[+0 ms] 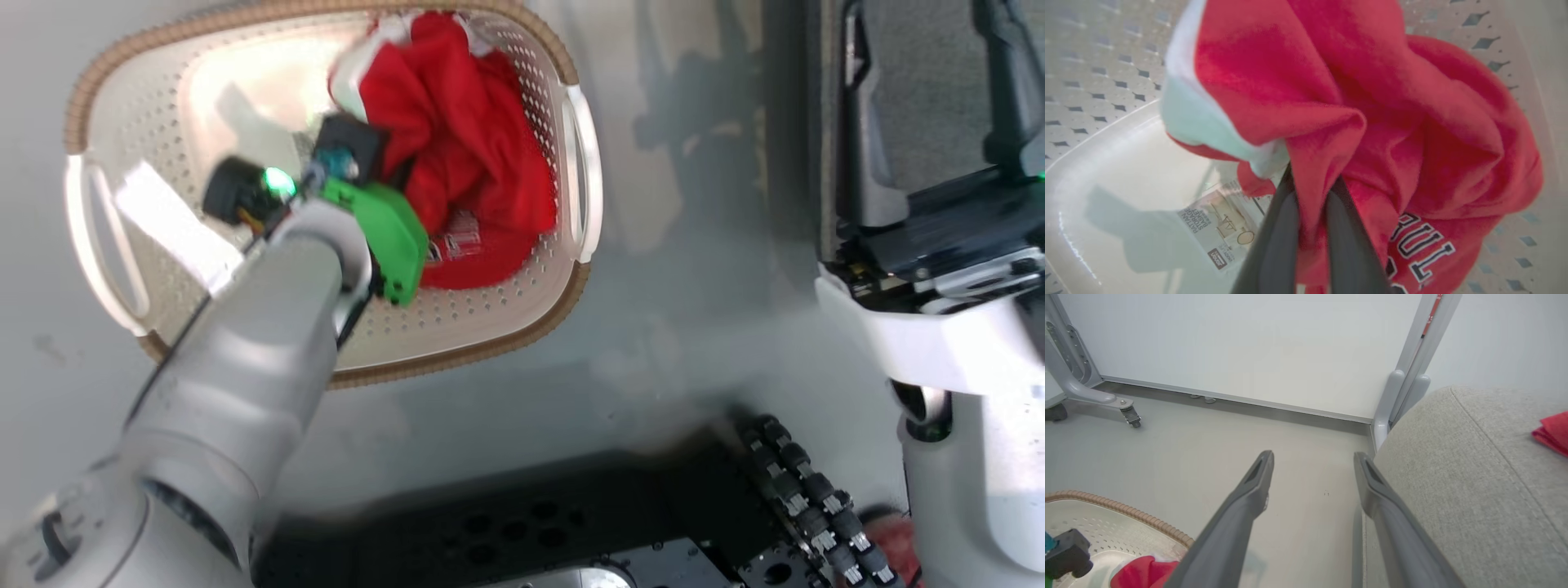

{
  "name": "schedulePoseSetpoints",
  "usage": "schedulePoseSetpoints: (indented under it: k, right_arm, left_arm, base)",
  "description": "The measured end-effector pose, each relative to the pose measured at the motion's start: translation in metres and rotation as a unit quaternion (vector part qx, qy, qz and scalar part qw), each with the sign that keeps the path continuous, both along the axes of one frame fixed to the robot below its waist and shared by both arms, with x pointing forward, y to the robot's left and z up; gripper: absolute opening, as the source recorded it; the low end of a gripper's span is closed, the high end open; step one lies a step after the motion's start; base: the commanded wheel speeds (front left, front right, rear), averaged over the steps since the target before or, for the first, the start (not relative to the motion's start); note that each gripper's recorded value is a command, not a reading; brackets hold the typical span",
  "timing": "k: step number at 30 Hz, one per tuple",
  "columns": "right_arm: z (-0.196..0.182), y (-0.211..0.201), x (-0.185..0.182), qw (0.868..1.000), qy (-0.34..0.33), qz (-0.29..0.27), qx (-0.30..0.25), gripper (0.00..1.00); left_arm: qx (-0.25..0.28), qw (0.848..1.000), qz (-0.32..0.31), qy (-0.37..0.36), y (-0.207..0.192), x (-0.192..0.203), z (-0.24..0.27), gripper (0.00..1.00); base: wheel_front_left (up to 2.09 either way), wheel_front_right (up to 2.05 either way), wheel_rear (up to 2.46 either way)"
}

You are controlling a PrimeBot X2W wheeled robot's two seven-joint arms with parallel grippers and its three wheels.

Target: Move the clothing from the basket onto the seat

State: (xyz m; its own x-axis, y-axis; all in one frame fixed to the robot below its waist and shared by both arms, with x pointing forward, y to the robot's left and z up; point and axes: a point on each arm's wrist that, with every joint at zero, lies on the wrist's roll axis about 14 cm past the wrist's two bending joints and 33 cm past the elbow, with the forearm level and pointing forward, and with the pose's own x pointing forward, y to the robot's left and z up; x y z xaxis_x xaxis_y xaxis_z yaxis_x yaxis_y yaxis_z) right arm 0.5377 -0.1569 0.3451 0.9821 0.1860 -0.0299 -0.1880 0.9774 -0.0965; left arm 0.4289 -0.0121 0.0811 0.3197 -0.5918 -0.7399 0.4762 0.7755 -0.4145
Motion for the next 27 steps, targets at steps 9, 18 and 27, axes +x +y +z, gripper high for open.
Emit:
schedulePoseSetpoints:
  k: [9, 18, 27]
  right_arm:
    - [0.048, 0.007, -0.010, 1.000, -0.023, 0.006, 0.012, 1.00]
    - [0.090, 0.019, -0.044, 0.999, -0.026, 0.018, 0.032, 1.00]
    - [0.134, 0.032, -0.091, 0.997, -0.037, 0.029, 0.057, 1.00]
  left_arm:
    - [-0.027, 0.998, 0.051, -0.041, 0.008, 0.008, 0.067, 0.00]
    - [-0.040, 0.986, 0.099, -0.128, 0.024, 0.013, 0.150, 0.00]
    - [-0.058, 0.962, 0.122, -0.239, 0.041, 0.008, 0.243, 0.00]
  base:
    - [0.00, 0.00, 0.00]
    - [0.00, 0.00, 0.00]
    - [0.00, 0.00, 0.00]
